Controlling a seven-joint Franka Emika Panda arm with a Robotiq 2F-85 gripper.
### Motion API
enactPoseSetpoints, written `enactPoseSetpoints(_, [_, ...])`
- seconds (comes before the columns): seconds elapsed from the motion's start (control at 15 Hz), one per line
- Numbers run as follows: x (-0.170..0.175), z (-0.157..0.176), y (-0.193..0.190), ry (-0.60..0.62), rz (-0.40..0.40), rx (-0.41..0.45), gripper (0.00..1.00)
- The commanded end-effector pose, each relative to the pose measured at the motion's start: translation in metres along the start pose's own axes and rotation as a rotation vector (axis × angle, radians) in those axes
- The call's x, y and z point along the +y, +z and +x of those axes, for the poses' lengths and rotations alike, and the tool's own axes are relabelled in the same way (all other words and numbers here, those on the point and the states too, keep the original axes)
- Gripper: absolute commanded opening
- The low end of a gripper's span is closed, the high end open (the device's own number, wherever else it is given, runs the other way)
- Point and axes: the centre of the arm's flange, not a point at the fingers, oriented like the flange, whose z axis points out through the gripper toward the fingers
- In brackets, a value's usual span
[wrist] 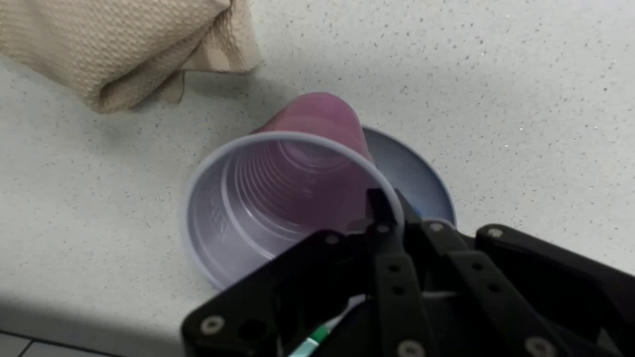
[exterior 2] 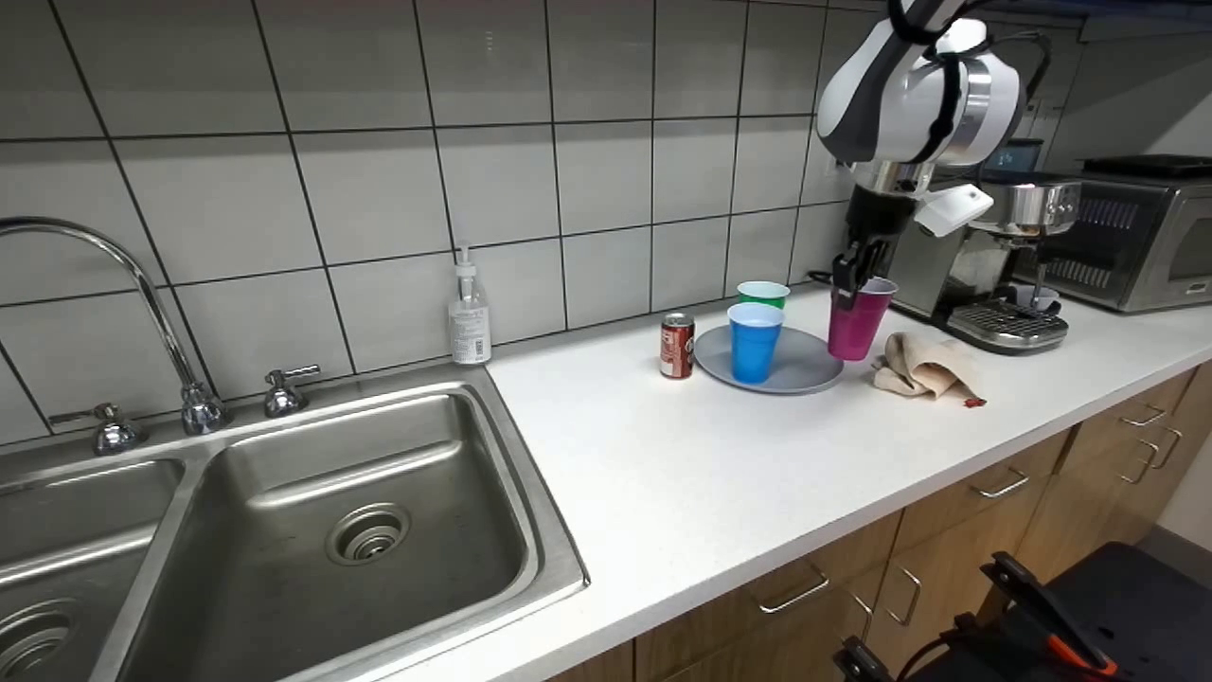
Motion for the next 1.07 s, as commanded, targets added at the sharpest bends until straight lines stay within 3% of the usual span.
enactPoseSetpoints(0.0, [0.029,0.021,0.018,-0.07,0.029,0.006,0.01])
enactPoseSetpoints(1.0, [0.044,0.062,0.062,-0.149,0.033,0.017,0.01])
